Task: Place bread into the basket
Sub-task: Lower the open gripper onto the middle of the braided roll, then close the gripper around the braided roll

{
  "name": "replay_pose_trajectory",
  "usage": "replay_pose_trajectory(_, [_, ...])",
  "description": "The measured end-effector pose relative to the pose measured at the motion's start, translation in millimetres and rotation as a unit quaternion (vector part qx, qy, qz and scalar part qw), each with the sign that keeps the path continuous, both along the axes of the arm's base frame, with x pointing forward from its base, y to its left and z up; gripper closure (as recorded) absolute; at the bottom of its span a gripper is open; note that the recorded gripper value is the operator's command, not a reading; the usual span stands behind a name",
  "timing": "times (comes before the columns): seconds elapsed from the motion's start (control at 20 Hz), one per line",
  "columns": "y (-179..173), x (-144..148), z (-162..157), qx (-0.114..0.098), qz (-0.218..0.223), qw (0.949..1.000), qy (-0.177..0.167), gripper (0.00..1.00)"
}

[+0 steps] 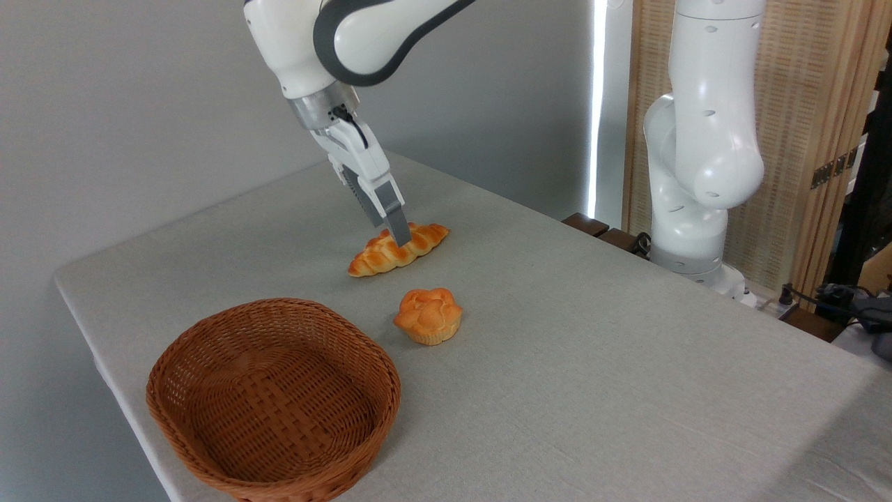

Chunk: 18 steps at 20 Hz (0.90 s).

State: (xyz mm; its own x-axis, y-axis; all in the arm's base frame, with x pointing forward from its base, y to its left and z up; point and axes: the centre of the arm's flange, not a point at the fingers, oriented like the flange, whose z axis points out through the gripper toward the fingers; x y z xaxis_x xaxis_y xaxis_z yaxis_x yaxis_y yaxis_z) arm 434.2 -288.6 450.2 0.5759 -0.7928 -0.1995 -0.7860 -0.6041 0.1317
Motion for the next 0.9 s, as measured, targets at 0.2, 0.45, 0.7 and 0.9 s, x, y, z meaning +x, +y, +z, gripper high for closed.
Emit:
replay_pose_trajectory(0.2, [-10,5,-18,-0.01,0.013,0.9999,0.001,0.0])
replay_pose_trajectory(0.45, [-18,14,-26,-0.029,0.049,0.9982,-0.019,0.0])
replay_pose_trajectory(0.7, [-19,17,-39,-0.025,0.053,0.9982,-0.014,0.0])
replay_pose_trajectory(0.9, [-20,17,-43,-0.022,0.053,0.9983,-0.01,0.0])
